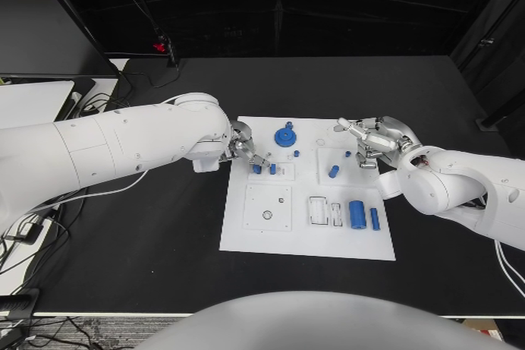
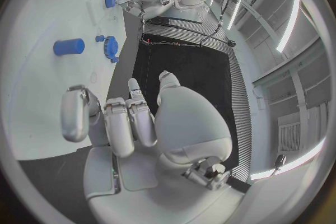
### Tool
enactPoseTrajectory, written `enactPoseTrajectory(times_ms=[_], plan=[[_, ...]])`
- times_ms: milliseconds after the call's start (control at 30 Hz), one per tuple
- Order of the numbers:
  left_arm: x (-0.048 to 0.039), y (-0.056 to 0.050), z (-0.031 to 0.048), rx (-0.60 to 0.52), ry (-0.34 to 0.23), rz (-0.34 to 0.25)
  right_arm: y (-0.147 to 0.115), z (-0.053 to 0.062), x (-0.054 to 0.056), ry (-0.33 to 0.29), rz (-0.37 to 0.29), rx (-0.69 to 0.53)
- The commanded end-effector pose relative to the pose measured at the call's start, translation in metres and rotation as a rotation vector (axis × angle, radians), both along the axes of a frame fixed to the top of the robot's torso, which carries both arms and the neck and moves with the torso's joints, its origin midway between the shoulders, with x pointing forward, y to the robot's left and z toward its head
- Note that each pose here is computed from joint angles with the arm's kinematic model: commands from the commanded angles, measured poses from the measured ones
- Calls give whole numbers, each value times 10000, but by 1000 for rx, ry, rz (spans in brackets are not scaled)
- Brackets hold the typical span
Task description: Assemble the parts on the task board
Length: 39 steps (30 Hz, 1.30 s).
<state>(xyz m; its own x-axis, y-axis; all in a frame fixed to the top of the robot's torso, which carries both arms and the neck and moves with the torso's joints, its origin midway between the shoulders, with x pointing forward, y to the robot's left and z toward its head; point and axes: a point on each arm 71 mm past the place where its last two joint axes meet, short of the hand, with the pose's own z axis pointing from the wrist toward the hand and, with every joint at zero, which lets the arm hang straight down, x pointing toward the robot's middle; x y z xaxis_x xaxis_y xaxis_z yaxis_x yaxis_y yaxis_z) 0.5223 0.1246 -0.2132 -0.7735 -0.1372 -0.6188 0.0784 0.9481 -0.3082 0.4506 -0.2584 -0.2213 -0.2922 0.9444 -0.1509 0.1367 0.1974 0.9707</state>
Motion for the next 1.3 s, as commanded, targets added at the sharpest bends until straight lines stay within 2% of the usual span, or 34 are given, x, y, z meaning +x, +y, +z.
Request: enactPoseTrajectory(times_ms=[33, 367, 667, 767, 900, 1000, 1133, 1300], plan=[[-45, 29, -90, 21, 20, -5, 11, 12, -1, -7, 10, 5], [-60, 8, -75, -19, 3, -20, 11, 11, -1, -7, 10, 5], [-48, 22, -74, -15, -2, -9, 16, 10, -1, -5, 10, 5], [-33, 40, -60, -31, -28, 0, 15, 9, -1, -5, 11, 5], [-10, 90, -17, -63, -94, 27, 15, 8, 1, -5, 10, 4], [12, 154, 67, -98, -162, 55, 18, 7, 1, -4, 12, 5], [49, 228, 258, -174, -280, 90, 19, 6, 3, -4, 12, 5], [54, 239, 467, -306, -436, 93, 22, 8, 3, -7, 13, 6]])
